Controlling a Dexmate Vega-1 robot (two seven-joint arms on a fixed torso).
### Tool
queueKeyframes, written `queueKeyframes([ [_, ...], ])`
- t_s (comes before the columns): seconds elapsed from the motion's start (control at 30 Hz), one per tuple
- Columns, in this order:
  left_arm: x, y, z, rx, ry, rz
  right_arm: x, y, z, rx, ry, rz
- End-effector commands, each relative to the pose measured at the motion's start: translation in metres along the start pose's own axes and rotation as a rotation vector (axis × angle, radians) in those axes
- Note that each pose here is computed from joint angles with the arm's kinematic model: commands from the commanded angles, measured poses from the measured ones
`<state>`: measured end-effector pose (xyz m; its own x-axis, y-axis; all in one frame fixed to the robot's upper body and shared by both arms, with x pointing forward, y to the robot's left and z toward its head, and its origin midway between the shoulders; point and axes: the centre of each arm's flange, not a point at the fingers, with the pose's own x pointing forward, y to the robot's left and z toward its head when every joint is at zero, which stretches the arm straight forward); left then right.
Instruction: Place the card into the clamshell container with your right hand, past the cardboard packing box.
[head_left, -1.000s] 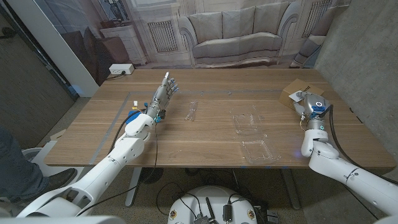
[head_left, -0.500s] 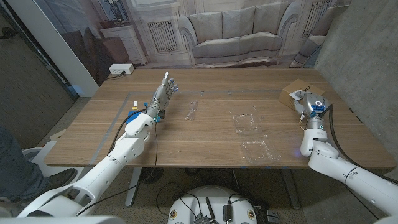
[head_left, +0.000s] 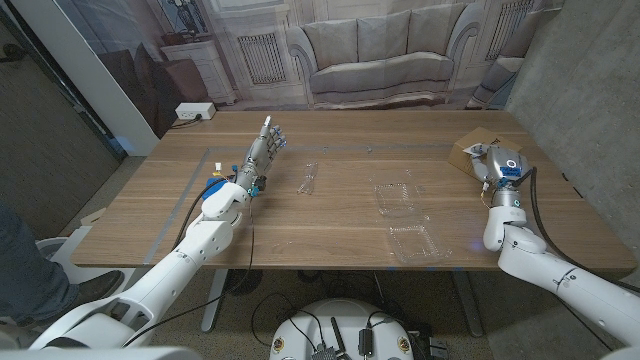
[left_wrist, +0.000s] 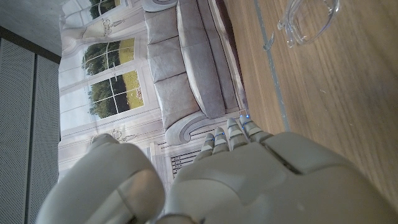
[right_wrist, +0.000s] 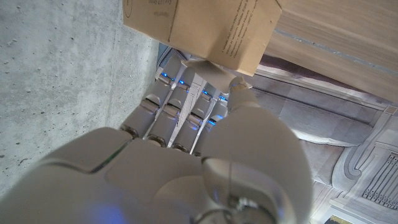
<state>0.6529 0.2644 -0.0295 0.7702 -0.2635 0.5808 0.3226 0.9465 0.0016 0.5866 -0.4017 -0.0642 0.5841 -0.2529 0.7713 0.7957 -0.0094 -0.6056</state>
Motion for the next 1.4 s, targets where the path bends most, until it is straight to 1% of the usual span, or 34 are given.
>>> queueKeyframes([
  [0.03,-0.002,0.000,-0.001,-0.004,-0.001,0.003,0.004,-0.004,0.002,0.015,-0.021,-0.023],
  [0.63,0.000,-0.001,0.003,0.003,-0.006,-0.003,0.006,-0.011,0.000,0.034,-0.030,-0.045],
  [1.17,0.001,0.000,0.006,0.004,-0.014,0.000,0.011,-0.016,0.009,0.050,-0.049,-0.079],
  [1.4,0.001,0.002,0.008,0.005,-0.019,0.004,0.013,-0.020,0.012,0.061,-0.044,-0.093],
])
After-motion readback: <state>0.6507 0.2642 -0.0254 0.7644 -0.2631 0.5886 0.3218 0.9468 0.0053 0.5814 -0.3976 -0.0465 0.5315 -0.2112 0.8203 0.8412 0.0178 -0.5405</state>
